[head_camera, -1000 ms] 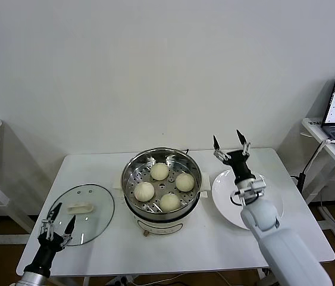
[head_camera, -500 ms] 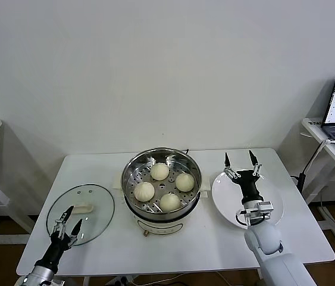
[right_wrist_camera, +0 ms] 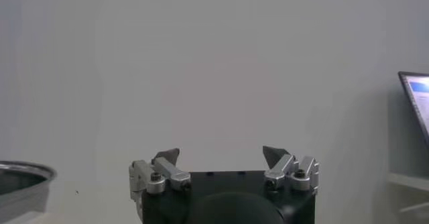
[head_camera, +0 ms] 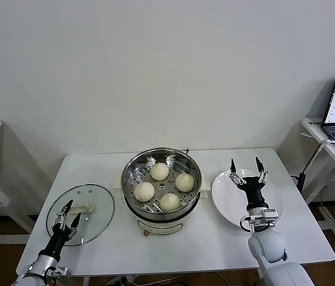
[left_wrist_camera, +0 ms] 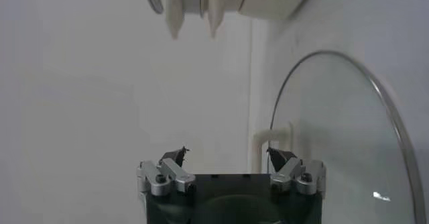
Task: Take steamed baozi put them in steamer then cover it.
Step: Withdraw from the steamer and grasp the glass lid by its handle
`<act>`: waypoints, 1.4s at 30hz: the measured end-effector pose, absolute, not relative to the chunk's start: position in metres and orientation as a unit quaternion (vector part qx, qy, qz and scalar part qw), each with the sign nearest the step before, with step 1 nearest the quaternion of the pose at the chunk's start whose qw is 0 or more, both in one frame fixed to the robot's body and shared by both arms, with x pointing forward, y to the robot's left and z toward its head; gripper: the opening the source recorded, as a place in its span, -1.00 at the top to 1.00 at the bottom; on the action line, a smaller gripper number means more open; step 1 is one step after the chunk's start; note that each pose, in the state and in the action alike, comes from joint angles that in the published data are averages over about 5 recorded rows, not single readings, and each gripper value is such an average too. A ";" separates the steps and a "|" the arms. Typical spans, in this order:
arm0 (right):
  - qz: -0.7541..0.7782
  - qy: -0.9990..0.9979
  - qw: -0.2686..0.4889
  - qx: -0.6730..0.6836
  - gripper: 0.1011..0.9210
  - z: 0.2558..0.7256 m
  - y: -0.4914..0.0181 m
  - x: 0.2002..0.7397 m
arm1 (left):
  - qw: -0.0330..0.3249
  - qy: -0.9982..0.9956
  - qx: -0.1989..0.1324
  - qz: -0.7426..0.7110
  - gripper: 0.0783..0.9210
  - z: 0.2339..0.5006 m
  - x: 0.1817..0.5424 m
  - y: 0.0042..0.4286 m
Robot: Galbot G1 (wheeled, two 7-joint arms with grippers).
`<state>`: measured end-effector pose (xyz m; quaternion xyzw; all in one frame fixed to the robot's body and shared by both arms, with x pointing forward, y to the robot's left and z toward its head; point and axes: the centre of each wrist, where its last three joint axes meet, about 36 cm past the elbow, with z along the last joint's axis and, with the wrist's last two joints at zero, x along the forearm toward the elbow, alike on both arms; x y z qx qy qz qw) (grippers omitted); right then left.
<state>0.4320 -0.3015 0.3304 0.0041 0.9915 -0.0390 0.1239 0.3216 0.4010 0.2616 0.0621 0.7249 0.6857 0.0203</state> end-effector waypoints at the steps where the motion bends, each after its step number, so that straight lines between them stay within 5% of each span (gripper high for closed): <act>1: -0.040 0.992 0.124 0.005 -0.76 0.330 -0.302 0.431 | 0.020 0.725 0.061 0.686 -0.77 0.261 0.324 0.401; 30: -0.051 0.990 0.128 0.020 -0.76 0.330 -0.313 0.427 | 0.001 0.731 0.030 0.682 -0.76 0.247 0.367 0.396; 42: -0.051 0.990 0.131 0.022 -0.76 0.331 -0.313 0.429 | -0.012 0.735 0.028 0.678 -0.04 0.244 0.370 0.392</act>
